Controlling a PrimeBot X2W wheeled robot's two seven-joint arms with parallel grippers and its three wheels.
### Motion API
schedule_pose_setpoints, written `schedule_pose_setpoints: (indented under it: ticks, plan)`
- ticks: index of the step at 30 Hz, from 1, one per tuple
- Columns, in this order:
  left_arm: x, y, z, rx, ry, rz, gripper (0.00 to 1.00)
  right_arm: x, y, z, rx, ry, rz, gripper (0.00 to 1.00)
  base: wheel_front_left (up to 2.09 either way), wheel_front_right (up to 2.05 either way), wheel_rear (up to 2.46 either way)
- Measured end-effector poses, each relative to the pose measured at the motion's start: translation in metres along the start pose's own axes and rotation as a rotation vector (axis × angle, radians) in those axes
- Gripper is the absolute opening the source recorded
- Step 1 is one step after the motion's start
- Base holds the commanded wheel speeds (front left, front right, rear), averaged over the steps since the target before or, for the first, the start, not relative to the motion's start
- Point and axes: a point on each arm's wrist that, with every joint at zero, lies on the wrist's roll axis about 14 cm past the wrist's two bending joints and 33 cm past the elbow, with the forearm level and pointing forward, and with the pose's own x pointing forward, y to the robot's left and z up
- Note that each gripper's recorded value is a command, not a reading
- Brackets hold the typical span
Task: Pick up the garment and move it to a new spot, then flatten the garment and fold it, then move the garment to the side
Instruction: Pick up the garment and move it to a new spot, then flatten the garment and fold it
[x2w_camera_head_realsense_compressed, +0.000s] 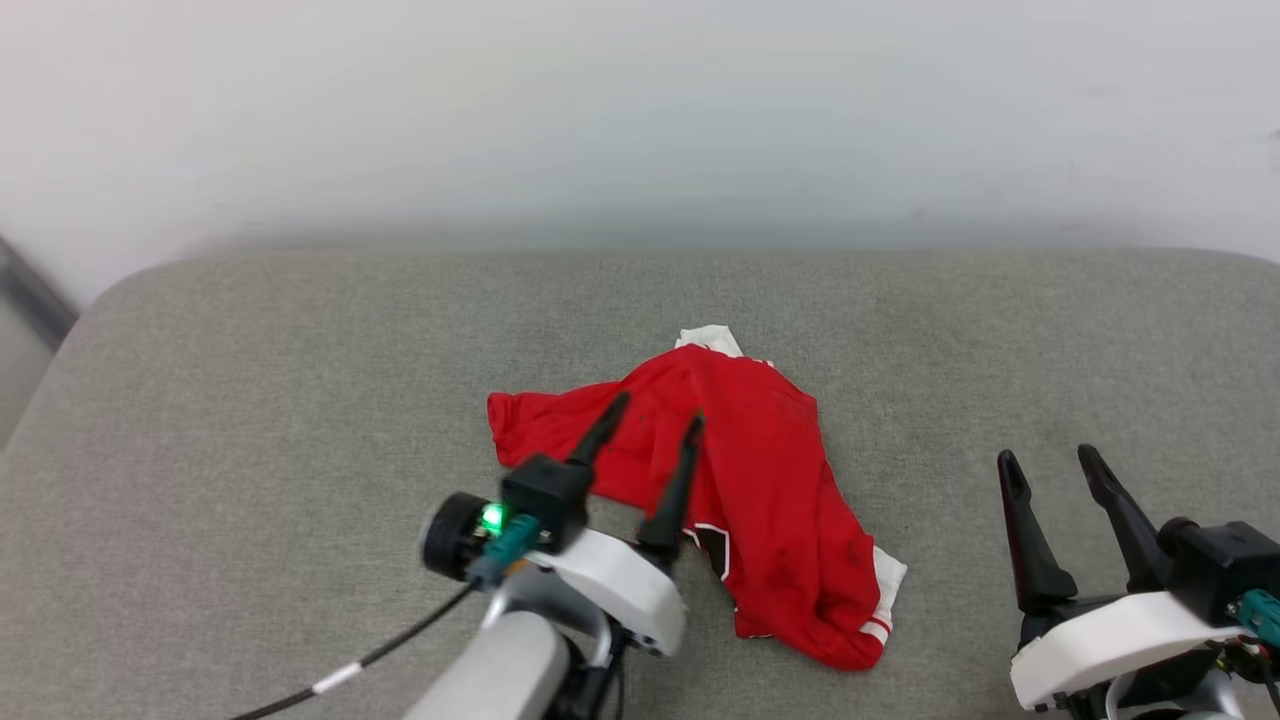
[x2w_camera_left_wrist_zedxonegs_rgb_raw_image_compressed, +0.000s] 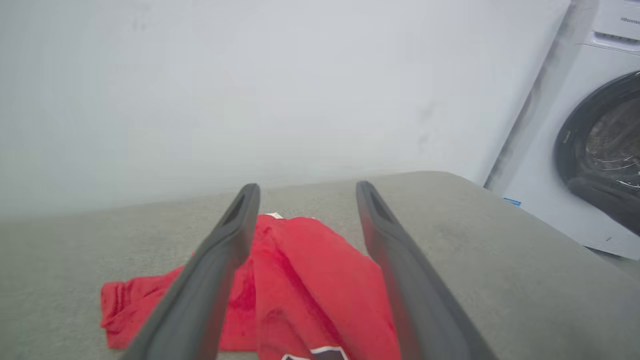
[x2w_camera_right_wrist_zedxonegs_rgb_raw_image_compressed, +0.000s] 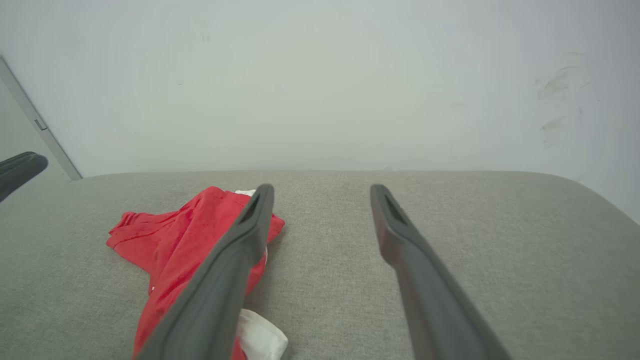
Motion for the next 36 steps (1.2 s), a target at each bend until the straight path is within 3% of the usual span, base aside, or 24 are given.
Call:
schedule_pose_setpoints:
  ticks: [8, 13, 31, 36]
  plan:
    - [-0.026, 0.077, 0.016, 0.063, -0.044, 0.239, 1.0, -0.013, -0.004, 0.0, -0.009, 0.006, -0.017, 1.0, 0.0, 0.0, 0.0]
    - [-0.048, 0.103, 0.006, 0.08, -0.003, 0.307, 1.0, -0.023, -0.01, -0.003, -0.016, 0.022, -0.036, 1.0, 0.0, 0.0, 0.0]
    - [-0.052, 0.109, 0.001, 0.063, 0.039, 0.316, 1.0, -0.024, -0.008, -0.002, -0.02, 0.03, -0.032, 1.0, 0.0, 0.0, 0.0]
    - [-0.02, 0.101, 0.009, 0.081, 0.084, 0.214, 1.0, -0.015, -0.009, -0.005, -0.02, 0.042, -0.03, 1.0, 0.0, 0.0, 0.0]
